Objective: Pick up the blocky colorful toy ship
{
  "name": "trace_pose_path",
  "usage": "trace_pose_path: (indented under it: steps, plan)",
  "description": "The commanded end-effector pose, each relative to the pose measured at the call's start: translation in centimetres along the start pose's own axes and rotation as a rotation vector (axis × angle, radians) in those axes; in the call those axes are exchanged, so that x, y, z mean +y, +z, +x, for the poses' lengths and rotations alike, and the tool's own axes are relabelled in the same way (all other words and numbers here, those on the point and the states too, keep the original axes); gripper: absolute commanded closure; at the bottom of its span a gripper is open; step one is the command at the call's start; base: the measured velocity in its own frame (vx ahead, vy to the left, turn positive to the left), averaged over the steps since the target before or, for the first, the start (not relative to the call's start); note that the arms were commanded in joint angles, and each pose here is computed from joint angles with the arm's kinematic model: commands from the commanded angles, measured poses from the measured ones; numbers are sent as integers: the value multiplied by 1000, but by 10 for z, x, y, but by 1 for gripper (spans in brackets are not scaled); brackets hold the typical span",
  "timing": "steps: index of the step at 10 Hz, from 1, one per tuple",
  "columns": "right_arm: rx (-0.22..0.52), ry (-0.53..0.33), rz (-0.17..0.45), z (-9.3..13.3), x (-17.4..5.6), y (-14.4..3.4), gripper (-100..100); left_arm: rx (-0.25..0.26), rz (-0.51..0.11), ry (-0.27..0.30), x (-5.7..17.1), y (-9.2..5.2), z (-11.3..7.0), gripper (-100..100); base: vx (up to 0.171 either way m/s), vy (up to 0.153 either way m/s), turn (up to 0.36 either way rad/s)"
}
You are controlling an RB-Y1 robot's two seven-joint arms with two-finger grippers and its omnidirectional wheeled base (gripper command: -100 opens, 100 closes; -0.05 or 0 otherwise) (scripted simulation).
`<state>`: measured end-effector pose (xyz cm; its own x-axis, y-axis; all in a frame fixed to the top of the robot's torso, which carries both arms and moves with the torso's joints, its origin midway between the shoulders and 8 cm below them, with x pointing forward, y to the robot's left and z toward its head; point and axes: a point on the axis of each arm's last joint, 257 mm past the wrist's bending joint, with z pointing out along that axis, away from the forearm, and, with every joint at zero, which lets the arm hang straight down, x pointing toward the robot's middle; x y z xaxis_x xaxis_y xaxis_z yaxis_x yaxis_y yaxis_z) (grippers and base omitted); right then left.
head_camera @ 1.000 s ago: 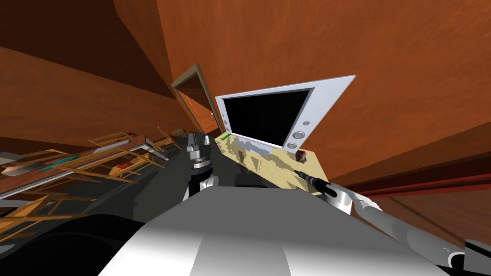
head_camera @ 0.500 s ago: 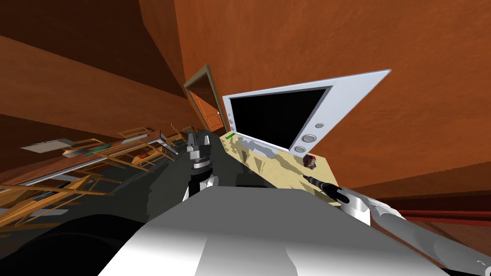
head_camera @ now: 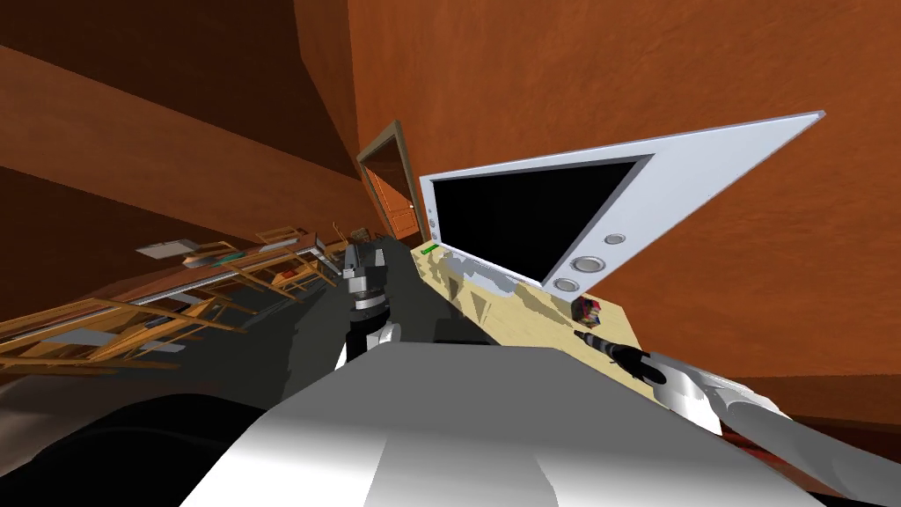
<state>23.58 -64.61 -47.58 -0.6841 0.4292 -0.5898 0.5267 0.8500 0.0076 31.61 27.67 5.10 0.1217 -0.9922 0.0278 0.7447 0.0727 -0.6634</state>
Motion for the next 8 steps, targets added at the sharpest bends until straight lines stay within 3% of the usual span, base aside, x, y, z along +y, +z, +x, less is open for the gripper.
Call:
trace_pose_path:
  steps: [1, 2, 4, 5, 6, 7, 8]
  plan:
    - [0, -13, 32, -1, -18, -2, -100, 0, 0, 0, 0, 0, 0, 0, 73, -57, 91]
    - [-12, -26, 65, -12, -35, -5, -100, 0, 0, 0, 0, 0, 0, 0, 137, -130, 280]
    - [-33, -35, 86, -28, -45, -8, -100, 0, 0, 0, 0, 0, 0, 0, 163, -158, 167]
    - [-26, -32, 76, -25, -38, -7, -100, 0, 0, 0, 0, 0, 0, 0, 26, -36, 26]
    - [-29, -33, 79, -26, -39, -8, 0, 0, 0, 0, 0, 0, 0, 0, 0, 0, 0]
    - [-18, -15, 83, -7, -32, -7, -100, 0, 0, 0, 0, 0, 0, 0, -33, -42, 193]
    - [-26, -9, 83, -11, -32, -7, -100, 0, 0, 0, 0, 0, 0, 0, -43, -50, 136]
